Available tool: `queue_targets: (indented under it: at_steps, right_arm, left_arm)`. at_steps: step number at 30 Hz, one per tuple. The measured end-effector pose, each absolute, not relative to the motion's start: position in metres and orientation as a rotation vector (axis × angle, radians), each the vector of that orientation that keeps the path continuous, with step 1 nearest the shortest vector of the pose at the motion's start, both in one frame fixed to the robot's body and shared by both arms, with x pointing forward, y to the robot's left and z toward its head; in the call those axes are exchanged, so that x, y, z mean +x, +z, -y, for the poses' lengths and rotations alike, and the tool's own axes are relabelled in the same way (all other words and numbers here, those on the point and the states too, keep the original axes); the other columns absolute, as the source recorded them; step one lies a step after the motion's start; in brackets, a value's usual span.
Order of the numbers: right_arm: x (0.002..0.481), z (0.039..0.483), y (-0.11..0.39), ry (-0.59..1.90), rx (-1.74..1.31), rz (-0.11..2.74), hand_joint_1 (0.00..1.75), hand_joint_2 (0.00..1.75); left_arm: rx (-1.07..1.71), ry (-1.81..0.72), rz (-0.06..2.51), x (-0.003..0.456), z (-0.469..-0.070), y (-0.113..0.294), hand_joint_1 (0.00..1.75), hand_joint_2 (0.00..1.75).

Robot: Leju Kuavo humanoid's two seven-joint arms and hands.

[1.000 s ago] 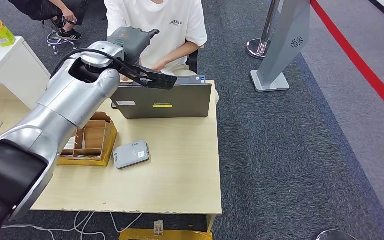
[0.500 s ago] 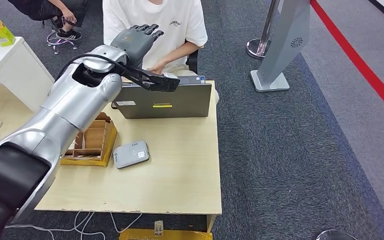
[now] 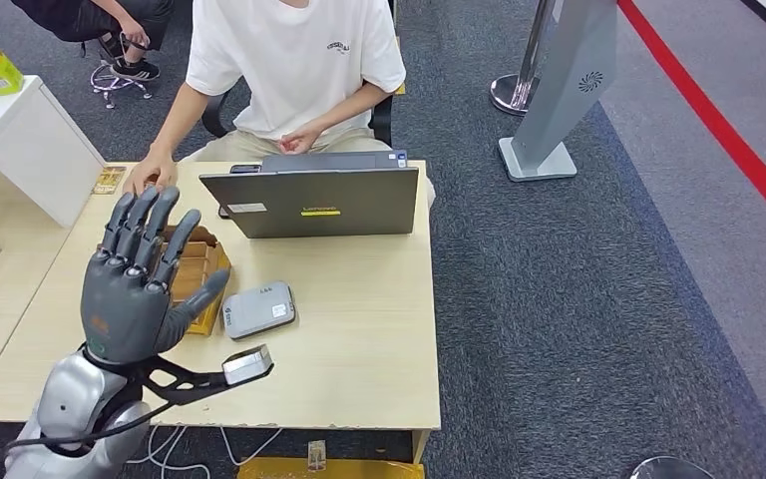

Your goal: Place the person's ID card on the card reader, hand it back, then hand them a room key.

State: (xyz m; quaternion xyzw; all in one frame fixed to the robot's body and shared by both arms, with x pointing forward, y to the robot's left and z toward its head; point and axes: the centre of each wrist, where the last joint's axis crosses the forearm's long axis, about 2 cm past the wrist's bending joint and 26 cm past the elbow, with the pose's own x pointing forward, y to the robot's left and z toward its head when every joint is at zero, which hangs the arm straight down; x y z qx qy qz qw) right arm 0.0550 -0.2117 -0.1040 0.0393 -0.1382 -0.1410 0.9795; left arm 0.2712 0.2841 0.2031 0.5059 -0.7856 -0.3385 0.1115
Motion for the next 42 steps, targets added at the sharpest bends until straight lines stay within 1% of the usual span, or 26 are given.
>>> queue_targets:
  at_steps: [6, 12, 15, 21, 29, 34, 42]
  right_arm:
    - [0.055, 0.212, -0.104, -0.286, 0.076, 0.295, 0.00, 1.75]
    - [0.056, 0.212, -0.104, -0.287, 0.074, 0.298, 0.00, 1.75]
    - [0.056, 0.212, -0.104, -0.289, 0.073, 0.295, 0.00, 1.75]
    - [0.057, 0.212, -0.104, -0.291, 0.077, 0.279, 0.00, 1.75]
    - [0.058, 0.212, -0.104, -0.289, 0.081, 0.270, 0.00, 1.75]
    - [0.059, 0.212, -0.104, -0.290, 0.080, 0.267, 0.00, 1.75]
    - [0.058, 0.212, -0.104, -0.290, 0.080, 0.267, 0.00, 1.75]
  left_arm:
    - [1.545, -0.937, 2.238, 0.236, -0.306, 0.192, 0.00, 1.75]
    - [1.571, -0.941, 2.113, 0.225, -0.324, 0.182, 0.00, 1.75]
    - [1.553, -0.991, 1.919, 0.229, -0.338, 0.174, 0.00, 1.75]
    - [1.472, -1.094, 1.520, 0.253, -0.380, 0.142, 0.00, 1.75]
    - [1.330, -1.162, 1.169, 0.272, -0.406, 0.107, 0.00, 1.75]
    - [1.289, -1.175, 1.106, 0.273, -0.410, 0.096, 0.00, 1.75]
    - [1.276, -1.178, 1.084, 0.273, -0.412, 0.091, 0.00, 1.75]
